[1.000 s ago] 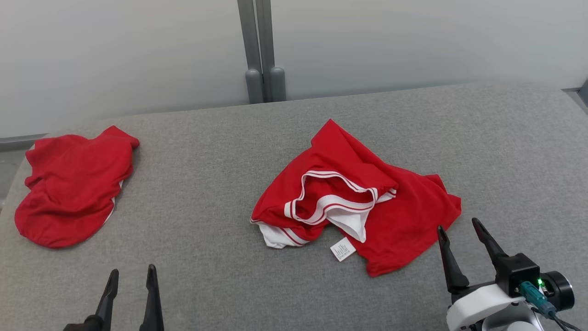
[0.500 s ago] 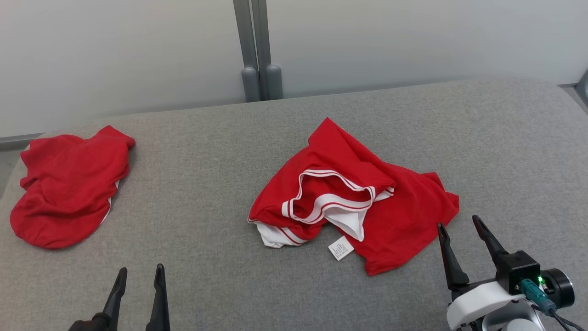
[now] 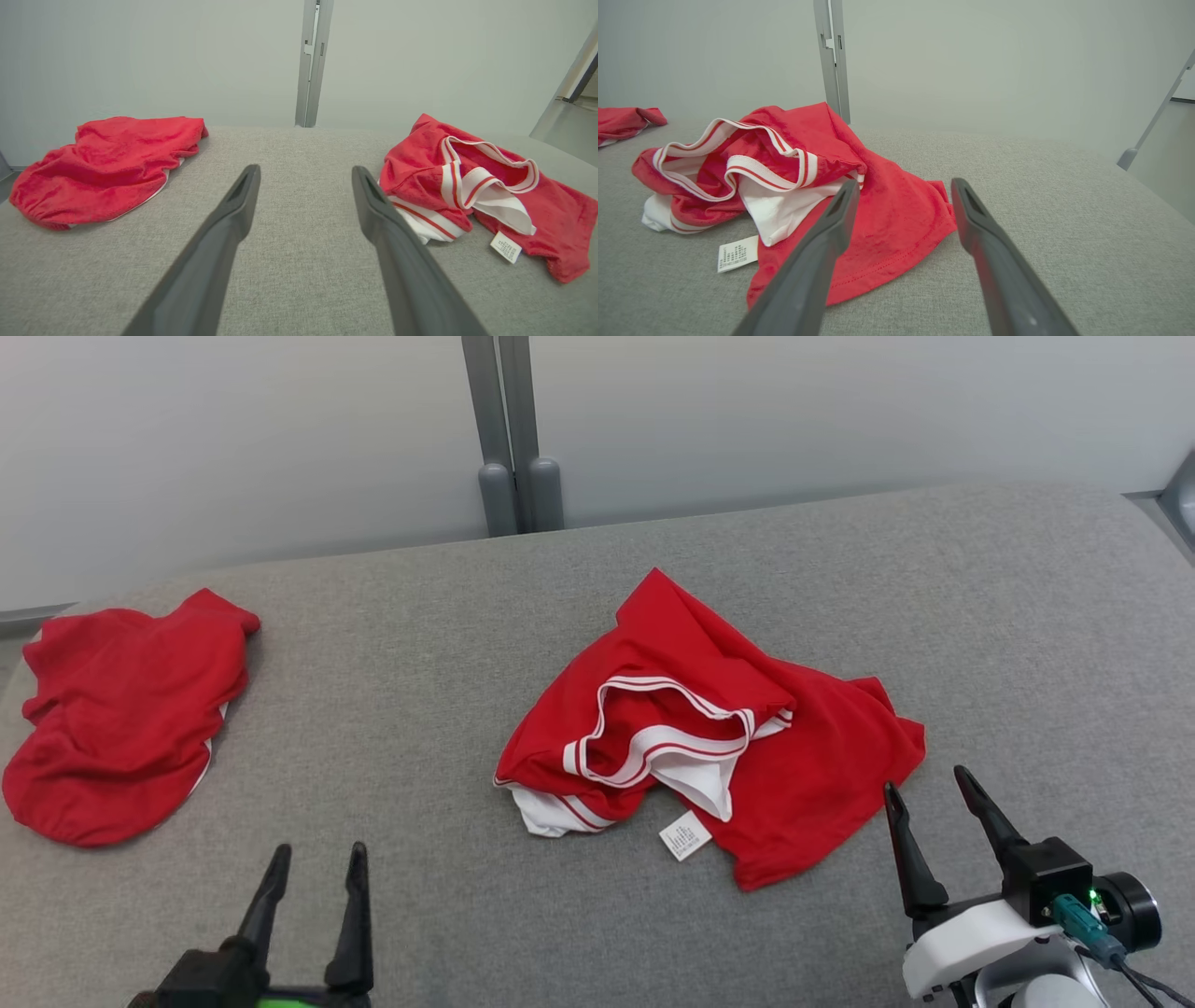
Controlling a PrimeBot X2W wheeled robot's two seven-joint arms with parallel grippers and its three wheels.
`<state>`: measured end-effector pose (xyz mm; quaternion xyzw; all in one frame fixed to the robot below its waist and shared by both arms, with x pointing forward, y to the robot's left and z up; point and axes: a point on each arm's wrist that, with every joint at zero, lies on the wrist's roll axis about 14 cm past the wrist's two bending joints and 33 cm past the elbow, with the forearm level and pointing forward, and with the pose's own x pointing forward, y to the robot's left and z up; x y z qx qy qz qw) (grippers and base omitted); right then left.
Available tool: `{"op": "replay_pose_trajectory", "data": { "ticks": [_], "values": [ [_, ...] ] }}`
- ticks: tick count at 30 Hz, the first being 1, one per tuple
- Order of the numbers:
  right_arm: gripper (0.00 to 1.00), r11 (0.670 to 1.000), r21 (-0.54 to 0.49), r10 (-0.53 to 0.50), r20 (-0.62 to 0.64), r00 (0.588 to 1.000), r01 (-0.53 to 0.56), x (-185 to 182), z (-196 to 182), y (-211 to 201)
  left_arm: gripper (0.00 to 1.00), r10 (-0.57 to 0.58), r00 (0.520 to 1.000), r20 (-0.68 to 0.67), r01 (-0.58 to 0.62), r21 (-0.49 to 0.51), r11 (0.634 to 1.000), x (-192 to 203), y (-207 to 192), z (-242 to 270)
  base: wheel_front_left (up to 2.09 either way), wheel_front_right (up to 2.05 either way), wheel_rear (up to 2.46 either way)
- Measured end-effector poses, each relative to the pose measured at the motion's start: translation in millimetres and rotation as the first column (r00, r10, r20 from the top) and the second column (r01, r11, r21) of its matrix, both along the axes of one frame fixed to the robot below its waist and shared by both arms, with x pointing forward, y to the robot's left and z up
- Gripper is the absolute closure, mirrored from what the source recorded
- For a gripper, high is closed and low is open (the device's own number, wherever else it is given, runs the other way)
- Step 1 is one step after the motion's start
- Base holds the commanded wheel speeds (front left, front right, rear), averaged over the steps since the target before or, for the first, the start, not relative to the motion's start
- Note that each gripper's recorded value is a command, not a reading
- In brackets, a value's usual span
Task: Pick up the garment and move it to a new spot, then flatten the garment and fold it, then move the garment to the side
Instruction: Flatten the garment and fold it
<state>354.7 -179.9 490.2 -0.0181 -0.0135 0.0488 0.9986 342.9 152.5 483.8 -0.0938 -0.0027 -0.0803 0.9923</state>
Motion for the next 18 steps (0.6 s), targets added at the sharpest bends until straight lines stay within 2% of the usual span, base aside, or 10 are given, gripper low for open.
{"op": "replay_pose_trajectory", "data": {
  "ticks": [5, 10, 15, 18],
  "values": [
    [0.00, 1.000, -0.002, -0.002, 0.009, 1.000, 0.002, 1.7, 3.3, -2.0, 0.00, -0.151, 0.989, 0.007, 0.151, 0.019, 0.988, 15.6, -41.6, 1.6, 0.00, 0.00, 0.00],
    [0.00, 0.999, -0.001, -0.033, 0.013, 0.999, 0.033, 0.7, 4.9, -11.7, 0.00, -0.311, 0.950, 0.006, 0.311, 0.025, 0.950, 33.7, -92.4, 2.8, 0.00, 0.00, 0.00],
    [0.00, 0.997, 0.003, -0.073, 0.000, 0.997, 0.073, 0.0, 1.4, -23.4, 0.00, -0.448, 0.894, 0.019, 0.447, 0.029, 0.894, 44.6, -142.1, 7.7, 0.00, 0.00, 0.00],
    [0.00, 0.995, 0.005, -0.098, -0.011, 0.995, 0.098, 0.3, -1.7, -30.5, 0.00, -0.535, 0.844, 0.025, 0.535, 0.025, 0.845, 46.0, -176.4, 9.7, 0.00, 0.00, 0.00]
  ]
}}
